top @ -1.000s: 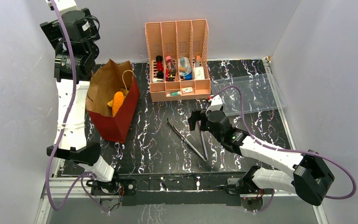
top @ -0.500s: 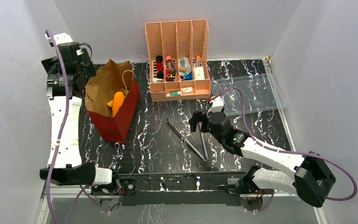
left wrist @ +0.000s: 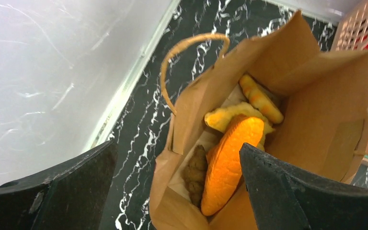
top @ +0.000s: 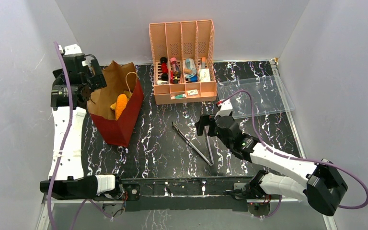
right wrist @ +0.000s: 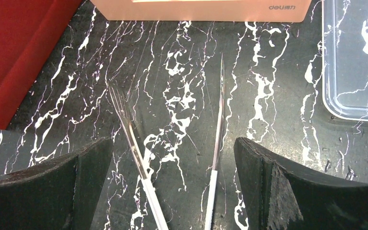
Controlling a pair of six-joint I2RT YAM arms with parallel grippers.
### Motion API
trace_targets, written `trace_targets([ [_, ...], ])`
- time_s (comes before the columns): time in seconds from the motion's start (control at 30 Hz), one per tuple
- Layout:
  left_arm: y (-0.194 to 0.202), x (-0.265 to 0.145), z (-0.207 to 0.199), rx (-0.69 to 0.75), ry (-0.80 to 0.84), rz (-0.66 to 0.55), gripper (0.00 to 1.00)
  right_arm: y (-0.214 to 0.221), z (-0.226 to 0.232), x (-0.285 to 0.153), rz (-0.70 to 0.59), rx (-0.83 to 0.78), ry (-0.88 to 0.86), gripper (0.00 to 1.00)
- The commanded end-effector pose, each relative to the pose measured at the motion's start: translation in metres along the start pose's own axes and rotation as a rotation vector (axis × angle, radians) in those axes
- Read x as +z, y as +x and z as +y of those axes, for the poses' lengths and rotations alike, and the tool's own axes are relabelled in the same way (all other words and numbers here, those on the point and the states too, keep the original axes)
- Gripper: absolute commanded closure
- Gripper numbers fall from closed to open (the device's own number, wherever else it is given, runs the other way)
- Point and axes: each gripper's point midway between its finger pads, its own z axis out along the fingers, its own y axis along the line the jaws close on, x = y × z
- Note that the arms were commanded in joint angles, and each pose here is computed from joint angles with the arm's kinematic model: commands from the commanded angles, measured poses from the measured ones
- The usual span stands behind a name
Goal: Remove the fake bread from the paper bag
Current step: Adjust the paper bag at the center of the board.
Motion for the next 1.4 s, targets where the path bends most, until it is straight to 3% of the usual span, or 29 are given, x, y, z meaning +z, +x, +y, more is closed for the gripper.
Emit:
trace_targets([
  [0.0, 0.011, -0.002, -0.004, -0.031, 0.052, -0.001, 0.02, -0.001, -0.006, -0.004, -0.023, 0.007, 0.025, 0.02],
  [0.57, 0.031, 0.039, -0.005, -0.039, 0.029, 0.018, 0.02, 0.035, -0.019, 0.007, 0.083, -0.039, 0.091, 0.02],
  [1.07, 0.058, 0.081, -0.032, -0.065, 0.119, 0.079, 0.06, 0.077, -0.002, 0.012, 0.189, -0.160, 0.096, 0.02],
  [1.37, 0.049, 0.086, -0.041, -0.081, 0.160, 0.067, 0.24, 0.084, 0.008, 0.006, 0.188, -0.197, 0.094, 0.02],
])
